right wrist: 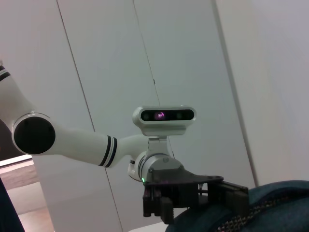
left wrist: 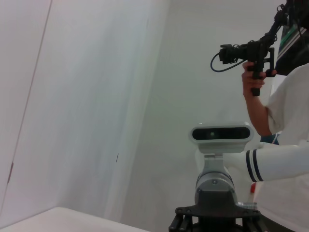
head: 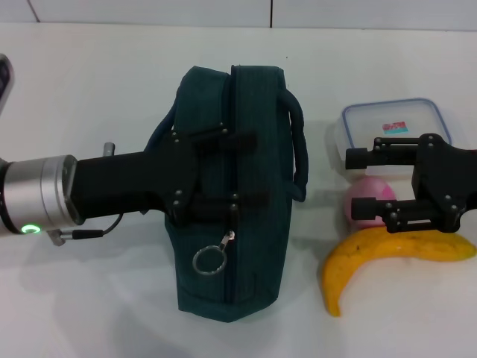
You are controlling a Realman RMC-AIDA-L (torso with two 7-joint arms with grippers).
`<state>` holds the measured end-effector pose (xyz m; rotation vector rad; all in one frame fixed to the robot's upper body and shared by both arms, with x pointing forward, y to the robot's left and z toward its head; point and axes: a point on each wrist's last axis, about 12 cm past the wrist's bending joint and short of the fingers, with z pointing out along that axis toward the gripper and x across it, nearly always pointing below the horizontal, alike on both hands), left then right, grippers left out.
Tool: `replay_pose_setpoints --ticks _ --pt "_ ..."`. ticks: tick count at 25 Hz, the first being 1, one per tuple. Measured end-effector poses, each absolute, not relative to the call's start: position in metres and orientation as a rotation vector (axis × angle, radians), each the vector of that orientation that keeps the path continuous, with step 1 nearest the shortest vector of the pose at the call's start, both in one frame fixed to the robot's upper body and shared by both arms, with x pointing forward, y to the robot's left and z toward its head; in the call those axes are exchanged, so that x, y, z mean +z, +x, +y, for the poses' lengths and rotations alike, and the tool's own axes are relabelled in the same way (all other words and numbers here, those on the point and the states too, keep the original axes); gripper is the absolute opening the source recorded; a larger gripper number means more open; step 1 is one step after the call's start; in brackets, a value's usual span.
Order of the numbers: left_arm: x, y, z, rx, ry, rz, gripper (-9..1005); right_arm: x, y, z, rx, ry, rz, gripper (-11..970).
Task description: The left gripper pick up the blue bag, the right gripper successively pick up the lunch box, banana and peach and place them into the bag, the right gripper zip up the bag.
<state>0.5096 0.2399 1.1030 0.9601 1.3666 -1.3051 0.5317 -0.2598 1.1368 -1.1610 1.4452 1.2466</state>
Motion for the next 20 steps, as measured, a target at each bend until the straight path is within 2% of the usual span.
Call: replay_pose_setpoints --ticks 20 --pt "1.1062 0.506 0.2401 -1.342 0.941 1.333 878 1.1299 0.5272 -0.2595 1.277 -1.139 1.465 694"
